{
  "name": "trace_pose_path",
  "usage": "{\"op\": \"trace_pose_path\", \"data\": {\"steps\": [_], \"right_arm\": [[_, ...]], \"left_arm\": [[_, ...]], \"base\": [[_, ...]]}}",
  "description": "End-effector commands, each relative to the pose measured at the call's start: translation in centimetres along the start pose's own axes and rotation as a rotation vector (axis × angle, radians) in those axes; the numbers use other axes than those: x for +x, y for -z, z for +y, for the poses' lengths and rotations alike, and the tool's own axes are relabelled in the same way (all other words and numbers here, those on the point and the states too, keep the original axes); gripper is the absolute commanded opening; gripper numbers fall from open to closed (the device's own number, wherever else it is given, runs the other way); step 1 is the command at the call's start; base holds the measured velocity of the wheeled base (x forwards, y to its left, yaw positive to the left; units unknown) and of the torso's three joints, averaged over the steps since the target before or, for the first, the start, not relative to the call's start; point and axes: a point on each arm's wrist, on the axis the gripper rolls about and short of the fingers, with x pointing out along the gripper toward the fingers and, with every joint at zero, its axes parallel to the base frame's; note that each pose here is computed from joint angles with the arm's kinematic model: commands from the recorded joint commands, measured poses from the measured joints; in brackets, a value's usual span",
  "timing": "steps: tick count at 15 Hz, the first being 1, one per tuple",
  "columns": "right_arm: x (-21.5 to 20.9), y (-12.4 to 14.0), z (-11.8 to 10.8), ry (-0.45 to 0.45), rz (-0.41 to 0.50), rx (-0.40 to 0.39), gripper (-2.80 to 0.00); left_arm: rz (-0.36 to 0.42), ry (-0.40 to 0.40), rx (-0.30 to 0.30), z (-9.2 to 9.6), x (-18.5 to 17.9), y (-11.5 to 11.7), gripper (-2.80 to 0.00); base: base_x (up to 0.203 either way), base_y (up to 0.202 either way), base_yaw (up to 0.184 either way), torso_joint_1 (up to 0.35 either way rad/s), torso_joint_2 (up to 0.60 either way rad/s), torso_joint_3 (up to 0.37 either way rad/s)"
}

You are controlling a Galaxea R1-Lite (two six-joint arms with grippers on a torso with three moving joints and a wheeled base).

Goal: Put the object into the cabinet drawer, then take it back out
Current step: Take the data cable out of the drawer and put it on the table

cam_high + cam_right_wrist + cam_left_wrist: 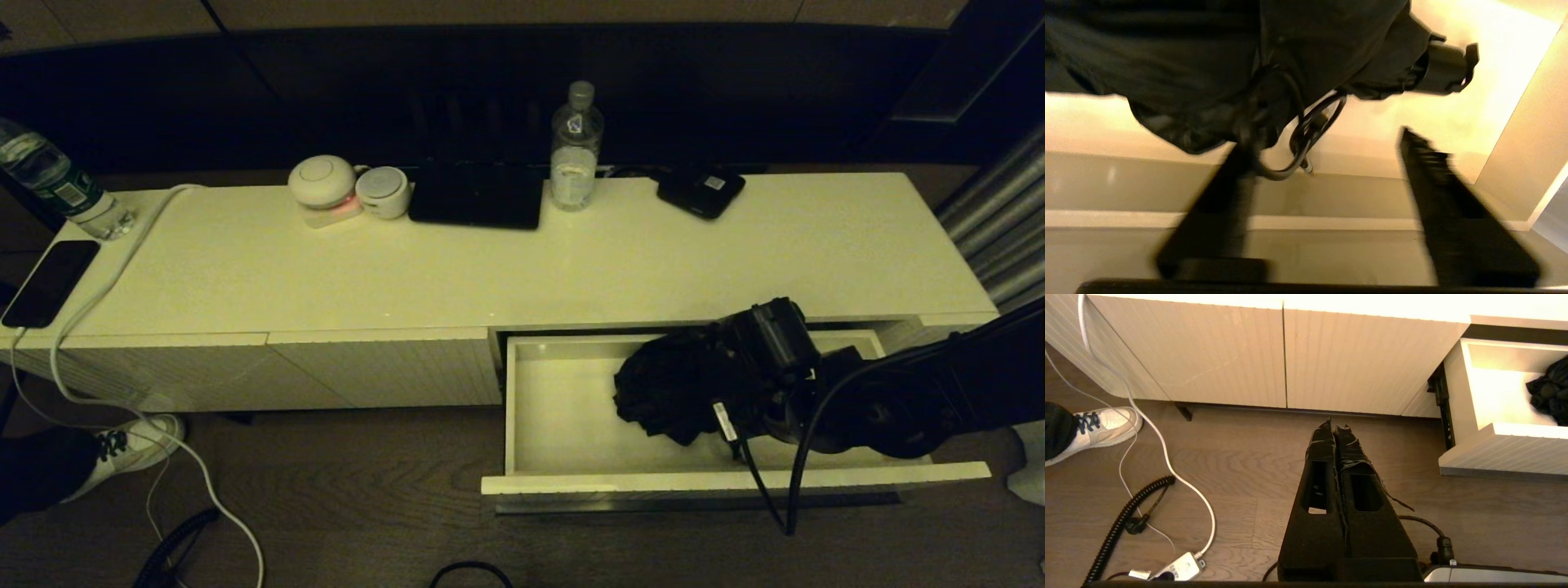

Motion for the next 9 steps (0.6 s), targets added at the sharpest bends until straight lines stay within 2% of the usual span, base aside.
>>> {"op": "trace_pose_path", "data": {"steps": [1,9], "right_arm": [[-0.26,0.02,-0.11,0.002,0.000,-0.006,-2.80],[-1.16,0.49,0.54,-0.009,0.000,-0.053,-2.80]], "left_arm": [[-0.002,-0.001,-0.001,0.00,-0.01,0.00,-2.80],[-0.002,-0.001,-0.001,0.00,-0.01,0.00,-2.80]], "base": [[0.000,0.000,0.000,0.000,0.00,0.000],[0.000,0.000,0.000,0.000,0.00,0.000]]}}
